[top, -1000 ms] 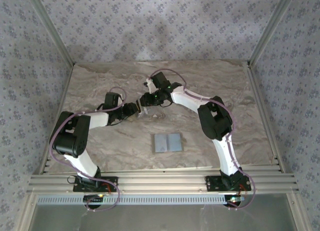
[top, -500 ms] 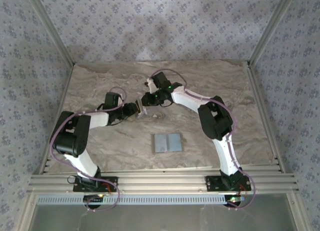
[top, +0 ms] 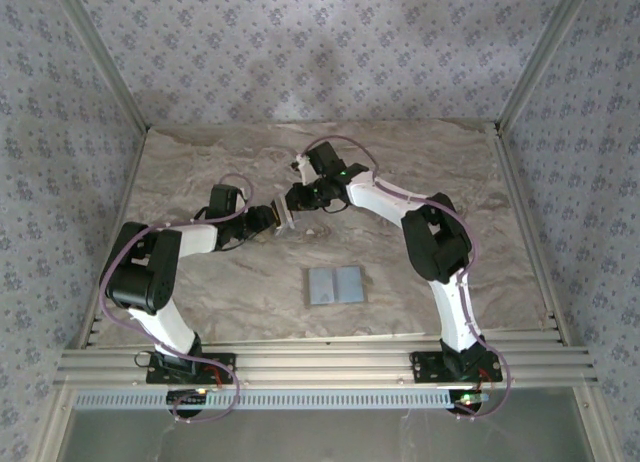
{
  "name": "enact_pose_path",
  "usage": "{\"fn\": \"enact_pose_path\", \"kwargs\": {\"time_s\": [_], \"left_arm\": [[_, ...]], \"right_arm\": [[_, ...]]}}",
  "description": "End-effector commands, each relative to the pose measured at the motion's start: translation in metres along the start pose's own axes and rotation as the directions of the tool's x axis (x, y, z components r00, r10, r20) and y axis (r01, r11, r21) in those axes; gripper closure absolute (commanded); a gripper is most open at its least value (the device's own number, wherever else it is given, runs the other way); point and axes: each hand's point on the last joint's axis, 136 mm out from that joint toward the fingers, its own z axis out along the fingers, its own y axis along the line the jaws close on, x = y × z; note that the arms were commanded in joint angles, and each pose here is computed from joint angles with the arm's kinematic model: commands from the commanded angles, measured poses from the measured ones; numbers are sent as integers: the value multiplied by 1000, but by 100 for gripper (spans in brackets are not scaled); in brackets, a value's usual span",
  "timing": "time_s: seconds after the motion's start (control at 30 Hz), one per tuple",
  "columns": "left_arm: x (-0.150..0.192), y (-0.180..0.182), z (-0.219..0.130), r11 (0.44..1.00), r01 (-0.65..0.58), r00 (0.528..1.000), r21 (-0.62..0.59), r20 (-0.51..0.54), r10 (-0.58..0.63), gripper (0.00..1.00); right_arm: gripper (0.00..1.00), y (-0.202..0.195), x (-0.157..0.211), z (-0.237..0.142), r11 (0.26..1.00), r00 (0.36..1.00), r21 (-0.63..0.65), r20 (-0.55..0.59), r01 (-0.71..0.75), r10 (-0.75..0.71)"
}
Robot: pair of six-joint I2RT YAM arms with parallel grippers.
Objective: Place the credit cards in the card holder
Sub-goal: Pick up the credit card from the storage box.
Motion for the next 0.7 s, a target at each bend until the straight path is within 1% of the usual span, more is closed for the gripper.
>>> {"fn": "enact_pose_path", "kwargs": {"time_s": [0.0, 0.13, 0.17, 0.47, 0.57, 0.67], "left_arm": [[-4, -6, -2, 1000, -24, 1000, 10, 0, 24, 58], [-4, -11, -9, 999, -30, 1000, 18, 7, 30, 58], [-5, -13, -11, 999, -33, 999, 21, 10, 33, 58], [-7, -27, -46, 998, -68, 996, 17, 63, 67, 57], [-1, -33, -56, 995, -94, 993, 18, 70, 93, 55], [16, -41, -61, 989, -148, 988, 7, 54, 147, 50]], "right_arm": [[86, 6, -6, -18, 1000, 1000, 7, 25, 7, -7], [95, -4, -9, -26, 998, 999, 64, 47, -11, 8], [96, -7, -10, -28, 997, 998, 77, 56, -13, 9], [100, -11, -21, -54, 986, 991, 168, 137, -21, -2], [100, -13, -25, -72, 977, 981, 209, 194, -29, -12], [100, -8, -25, -99, 970, 962, 241, 271, -37, -30]]}}
